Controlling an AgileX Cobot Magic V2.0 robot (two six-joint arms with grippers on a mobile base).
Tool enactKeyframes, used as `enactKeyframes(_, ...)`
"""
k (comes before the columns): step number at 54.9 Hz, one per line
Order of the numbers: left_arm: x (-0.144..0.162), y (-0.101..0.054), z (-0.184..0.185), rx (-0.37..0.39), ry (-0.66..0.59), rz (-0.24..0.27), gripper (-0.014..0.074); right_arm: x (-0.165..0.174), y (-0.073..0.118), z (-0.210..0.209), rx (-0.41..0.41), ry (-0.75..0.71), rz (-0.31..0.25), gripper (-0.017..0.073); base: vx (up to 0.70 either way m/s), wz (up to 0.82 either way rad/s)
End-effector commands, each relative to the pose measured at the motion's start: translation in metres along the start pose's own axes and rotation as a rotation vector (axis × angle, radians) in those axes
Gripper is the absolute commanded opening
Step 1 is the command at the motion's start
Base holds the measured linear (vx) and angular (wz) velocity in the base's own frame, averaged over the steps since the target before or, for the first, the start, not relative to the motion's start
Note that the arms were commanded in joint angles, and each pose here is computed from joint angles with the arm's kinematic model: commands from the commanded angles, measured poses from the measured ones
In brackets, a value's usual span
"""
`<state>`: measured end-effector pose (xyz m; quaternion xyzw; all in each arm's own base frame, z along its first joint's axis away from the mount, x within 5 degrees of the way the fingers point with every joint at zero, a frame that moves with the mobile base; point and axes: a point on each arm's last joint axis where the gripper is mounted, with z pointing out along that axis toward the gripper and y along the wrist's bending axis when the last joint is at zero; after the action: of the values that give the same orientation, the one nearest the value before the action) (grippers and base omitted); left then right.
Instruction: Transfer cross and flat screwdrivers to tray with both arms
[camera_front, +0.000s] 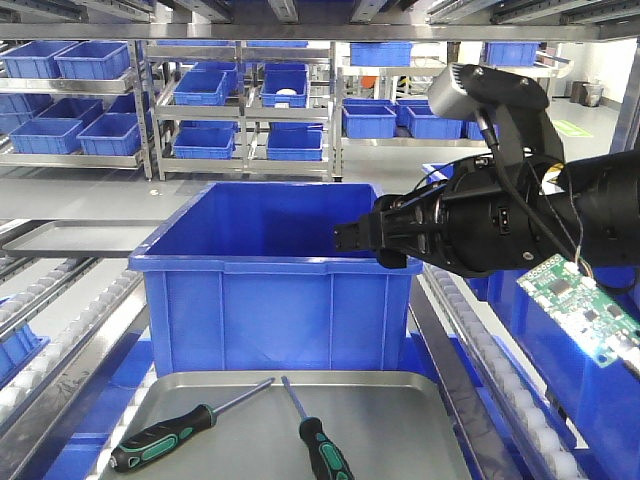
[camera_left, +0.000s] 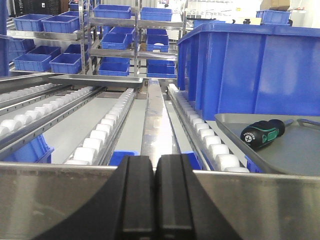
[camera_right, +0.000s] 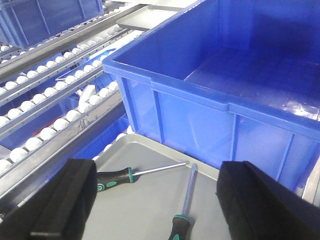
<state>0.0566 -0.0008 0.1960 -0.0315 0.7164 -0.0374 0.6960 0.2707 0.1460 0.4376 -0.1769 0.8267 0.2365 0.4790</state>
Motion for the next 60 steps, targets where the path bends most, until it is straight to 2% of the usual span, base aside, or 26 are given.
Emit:
enactKeyframes(1,-0.016,-0.001,-0.003,0.004,-0.114,-0.01,-0.0006,-0.02,0.004,-0.02,0.0,-0.142,-0.007,0.0568,0.0,0.0)
enactKeyframes(19,-0.016,-0.001,-0.003,0.004,-0.114,-0.01,-0.0006,-0.02,0.004,-0.02,0.0,-0.142,-0.007,0.0568,0.0,0.0)
enactKeyframes(25,-0.016,-0.001,-0.003,0.004,-0.114,-0.01,-0.0006,-0.02,0.003,-0.022,0.02,-0.146,-0.034,0.0563,0.0,0.0)
enactKeyframes(31,-0.016,-0.001,-0.003,0.004,-0.114,-0.01,-0.0006,-0.013,0.003,-0.041,0.05,-0.162,-0.066,0.0528,0.0,0.0)
enactKeyframes(38,-0.016,-0.001,-0.003,0.004,-0.114,-0.01,-0.0006,0.021,-0.001,-0.073,0.116,-0.221,-0.081,0.0443,0.0,0.0)
enactKeyframes(45,-0.016,-0.001,-0.003,0.004,-0.114,-0.01,-0.0006,0.069,-0.007,-0.107,0.183,-0.322,-0.127,0.0296,0.0,0.0)
enactKeyframes(49,-0.016,-0.001,-0.003,0.004,-0.114,-0.01,-0.0006,0.098,-0.013,-0.121,0.222,-0.364,-0.149,0.0178,0.0,0.0)
enactKeyframes(53,-0.016,-0.001,-0.003,0.004,-0.114,-0.01,-0.0006,0.126,-0.023,-0.135,0.279,-0.402,-0.123,0.0073,0.0,0.0)
enactKeyframes(56,-0.016,-0.001,-0.003,0.004,-0.114,-0.01,-0.0006,0.153,-0.031,-0.139,0.325,-0.405,-0.082,-0.001,0.0,0.0)
enactKeyframes(60,-0.016,-0.001,-0.003,0.004,-0.114,-0.01,-0.0006,0.186,-0.041,-0.146,0.412,-0.426,-0.05,-0.0013,0.0,0.0)
